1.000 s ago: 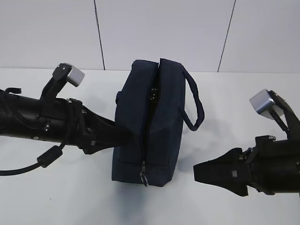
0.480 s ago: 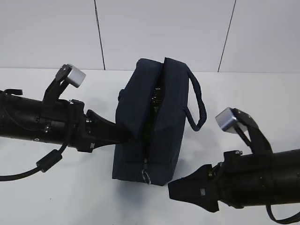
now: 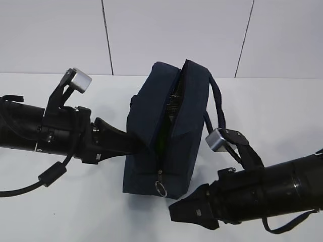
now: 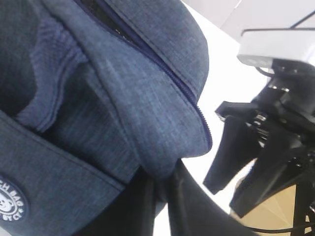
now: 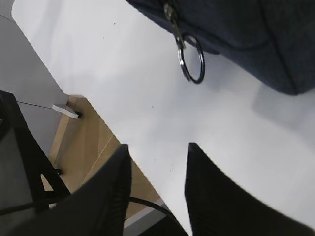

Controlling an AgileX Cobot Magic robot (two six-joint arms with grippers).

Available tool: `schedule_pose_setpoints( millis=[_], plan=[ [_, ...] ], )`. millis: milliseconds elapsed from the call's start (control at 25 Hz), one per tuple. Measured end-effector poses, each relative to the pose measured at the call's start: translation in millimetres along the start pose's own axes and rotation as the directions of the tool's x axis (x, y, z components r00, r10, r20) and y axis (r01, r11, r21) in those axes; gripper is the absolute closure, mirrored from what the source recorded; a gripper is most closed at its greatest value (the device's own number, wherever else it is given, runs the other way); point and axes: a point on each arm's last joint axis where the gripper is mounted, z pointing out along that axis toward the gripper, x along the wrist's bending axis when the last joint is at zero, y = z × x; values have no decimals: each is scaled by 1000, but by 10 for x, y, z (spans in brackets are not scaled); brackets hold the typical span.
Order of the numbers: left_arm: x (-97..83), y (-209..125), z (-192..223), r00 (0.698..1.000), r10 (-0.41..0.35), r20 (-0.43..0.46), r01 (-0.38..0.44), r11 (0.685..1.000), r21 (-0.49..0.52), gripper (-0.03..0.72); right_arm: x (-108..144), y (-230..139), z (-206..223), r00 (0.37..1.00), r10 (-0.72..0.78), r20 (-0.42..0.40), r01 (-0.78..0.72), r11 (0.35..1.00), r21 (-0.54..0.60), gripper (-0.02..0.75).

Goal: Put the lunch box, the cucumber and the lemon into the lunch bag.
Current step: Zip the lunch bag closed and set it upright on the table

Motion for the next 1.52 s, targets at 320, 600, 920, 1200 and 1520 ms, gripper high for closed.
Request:
schedule_pose_setpoints(
  millis=[320, 600, 920, 1200, 1520],
  plan=[
    [-13, 3, 0, 1000, 1, 14, -1, 1000, -3, 673, -87, 139, 199, 998, -14, -59, 14, 1000, 5, 434],
    [-13, 3, 0, 1000, 1, 14, -1, 1000, -3, 674, -199, 65, 315, 998, 20, -52, -18, 999, 49, 434],
    [-14, 3, 0, 1000, 1, 16, -1, 1000, -3, 674, -195, 191, 336, 998, -40, -53, 41, 999, 19, 434],
    [-16, 4, 0, 1000, 1, 18, -1, 1000, -4, 674, -203, 344, 352, 994, -104, -28, 104, 994, -14, 421],
    [-22, 5, 0, 1000, 1, 24, -1, 1000, -6, 674, -247, 350, 356, 994, -112, 17, 112, 994, -6, 506]
  ],
)
